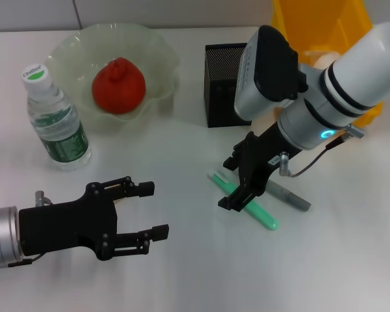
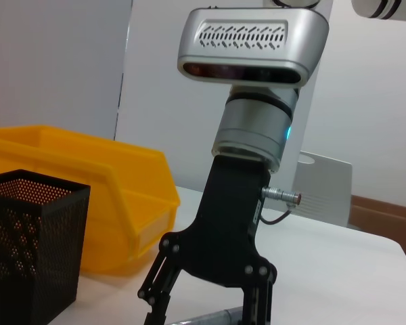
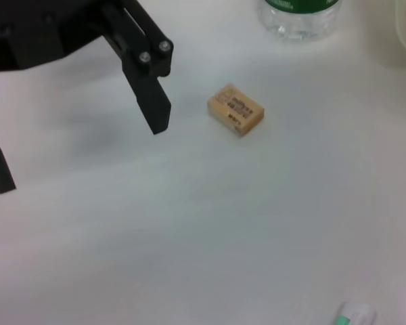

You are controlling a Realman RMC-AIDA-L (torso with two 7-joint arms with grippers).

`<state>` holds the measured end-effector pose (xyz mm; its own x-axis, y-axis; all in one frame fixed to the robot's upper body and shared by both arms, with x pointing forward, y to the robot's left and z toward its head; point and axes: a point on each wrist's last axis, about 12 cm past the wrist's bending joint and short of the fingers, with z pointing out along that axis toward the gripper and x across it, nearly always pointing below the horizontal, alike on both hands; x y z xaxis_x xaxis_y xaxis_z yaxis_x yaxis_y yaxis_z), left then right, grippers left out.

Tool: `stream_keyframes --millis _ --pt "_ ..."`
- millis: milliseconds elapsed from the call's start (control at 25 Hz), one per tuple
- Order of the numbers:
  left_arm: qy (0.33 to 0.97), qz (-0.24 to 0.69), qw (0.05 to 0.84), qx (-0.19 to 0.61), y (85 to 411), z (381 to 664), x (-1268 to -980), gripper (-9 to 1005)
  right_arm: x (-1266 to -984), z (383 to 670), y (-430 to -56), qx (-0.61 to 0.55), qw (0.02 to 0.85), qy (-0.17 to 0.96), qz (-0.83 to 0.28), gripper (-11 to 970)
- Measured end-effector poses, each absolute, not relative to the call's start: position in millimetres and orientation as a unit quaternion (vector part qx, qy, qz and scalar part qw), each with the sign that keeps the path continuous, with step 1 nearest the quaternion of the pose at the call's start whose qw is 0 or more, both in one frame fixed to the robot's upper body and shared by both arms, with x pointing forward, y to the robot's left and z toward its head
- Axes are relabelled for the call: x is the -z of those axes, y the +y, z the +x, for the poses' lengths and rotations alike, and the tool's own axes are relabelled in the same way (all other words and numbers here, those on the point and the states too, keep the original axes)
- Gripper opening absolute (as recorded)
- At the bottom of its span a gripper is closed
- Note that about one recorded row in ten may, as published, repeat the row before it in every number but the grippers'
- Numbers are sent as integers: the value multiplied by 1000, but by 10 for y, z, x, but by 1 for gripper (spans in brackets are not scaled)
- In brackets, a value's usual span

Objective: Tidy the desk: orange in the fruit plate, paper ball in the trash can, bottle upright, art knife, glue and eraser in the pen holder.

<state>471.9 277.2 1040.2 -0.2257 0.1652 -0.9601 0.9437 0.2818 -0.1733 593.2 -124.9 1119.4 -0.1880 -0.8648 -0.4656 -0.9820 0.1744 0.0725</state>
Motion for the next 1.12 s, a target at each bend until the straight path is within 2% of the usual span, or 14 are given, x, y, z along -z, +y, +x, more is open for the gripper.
stream_keyframes --millis 640,840,960,1120 --pt "656 421 458 427 2759 4717 -10399 777 -11099 5923 -1244 -168 166 748 -621 782" --pt "656 421 458 427 2759 4716 -10399 776 -11092 5917 -1233 -169 166 747 -622 574" --pt "656 421 458 427 2757 4716 -10398 775 -11090 5916 -1232 -169 166 747 -621 508" --pt "656 421 458 427 2753 4715 -10397 774 -11089 5916 -1232 -169 166 747 -621 503"
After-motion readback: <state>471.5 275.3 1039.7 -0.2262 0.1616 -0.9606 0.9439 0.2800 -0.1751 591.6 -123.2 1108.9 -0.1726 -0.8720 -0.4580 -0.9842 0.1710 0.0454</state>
